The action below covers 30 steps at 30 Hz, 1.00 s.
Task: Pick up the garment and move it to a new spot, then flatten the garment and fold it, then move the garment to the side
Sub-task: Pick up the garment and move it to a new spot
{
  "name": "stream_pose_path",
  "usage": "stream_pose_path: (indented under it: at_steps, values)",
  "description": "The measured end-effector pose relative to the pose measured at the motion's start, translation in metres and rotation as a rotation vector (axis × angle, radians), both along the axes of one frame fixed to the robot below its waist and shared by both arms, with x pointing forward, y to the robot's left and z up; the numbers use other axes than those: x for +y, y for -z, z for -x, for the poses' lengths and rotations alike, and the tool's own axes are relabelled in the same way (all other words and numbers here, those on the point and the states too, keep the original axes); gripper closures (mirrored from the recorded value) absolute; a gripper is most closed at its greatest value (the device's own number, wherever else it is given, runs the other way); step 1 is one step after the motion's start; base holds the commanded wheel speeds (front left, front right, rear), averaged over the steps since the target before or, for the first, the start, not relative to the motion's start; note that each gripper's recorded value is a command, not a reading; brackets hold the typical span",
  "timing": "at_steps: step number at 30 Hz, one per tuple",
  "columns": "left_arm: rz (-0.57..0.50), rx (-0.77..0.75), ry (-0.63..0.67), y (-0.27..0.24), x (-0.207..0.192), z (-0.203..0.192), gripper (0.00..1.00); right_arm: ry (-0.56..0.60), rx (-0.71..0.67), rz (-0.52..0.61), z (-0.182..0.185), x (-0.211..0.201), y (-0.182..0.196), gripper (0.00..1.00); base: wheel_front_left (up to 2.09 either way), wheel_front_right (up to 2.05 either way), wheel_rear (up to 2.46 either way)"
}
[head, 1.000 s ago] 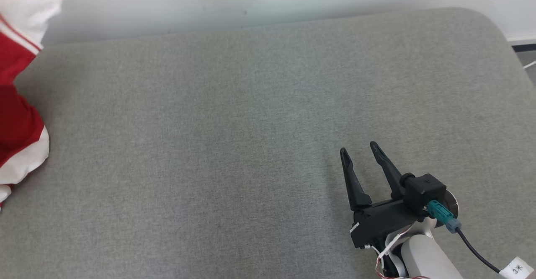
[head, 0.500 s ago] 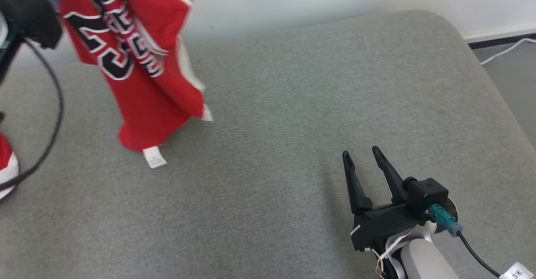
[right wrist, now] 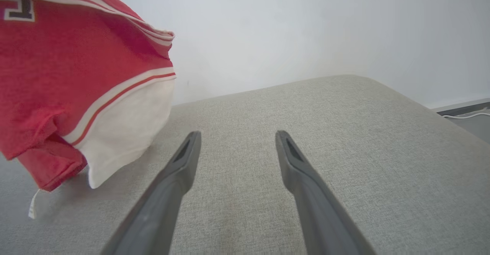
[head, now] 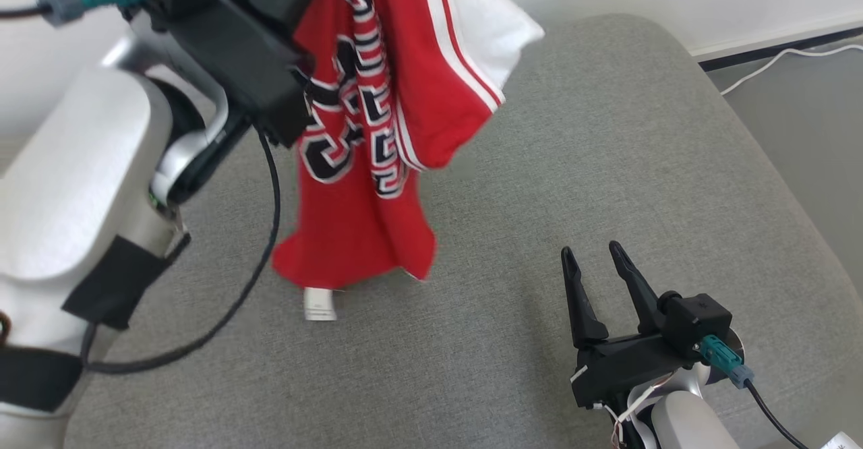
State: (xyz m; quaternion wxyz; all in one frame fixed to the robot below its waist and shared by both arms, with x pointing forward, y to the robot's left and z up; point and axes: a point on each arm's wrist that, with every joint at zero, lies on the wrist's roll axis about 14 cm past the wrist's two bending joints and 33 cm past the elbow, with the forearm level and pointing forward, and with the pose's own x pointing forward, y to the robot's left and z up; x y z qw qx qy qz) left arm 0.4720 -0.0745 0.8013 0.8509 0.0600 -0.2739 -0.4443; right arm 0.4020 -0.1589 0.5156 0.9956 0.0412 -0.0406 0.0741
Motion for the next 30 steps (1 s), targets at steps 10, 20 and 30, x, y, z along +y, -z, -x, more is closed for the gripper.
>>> stream_pose_path:
  at_steps: [10,20,30]
  values:
    - [0.026,0.199,-0.104,0.081,0.043,-0.018,1.0,-0.035,0.02,-0.003,-0.007,0.013,0.009,0.0,0.0,0.0,0.0]
    - [0.029,0.357,-0.106,0.167,0.039,-0.017,1.0,-0.095,0.028,0.003,-0.015,0.033,0.012,0.0,0.0,0.0,0.0]
    - [0.027,0.339,-0.044,0.17,-0.002,-0.026,1.0,-0.029,0.042,0.009,-0.008,0.01,0.015,0.0,0.0,0.0,0.0]
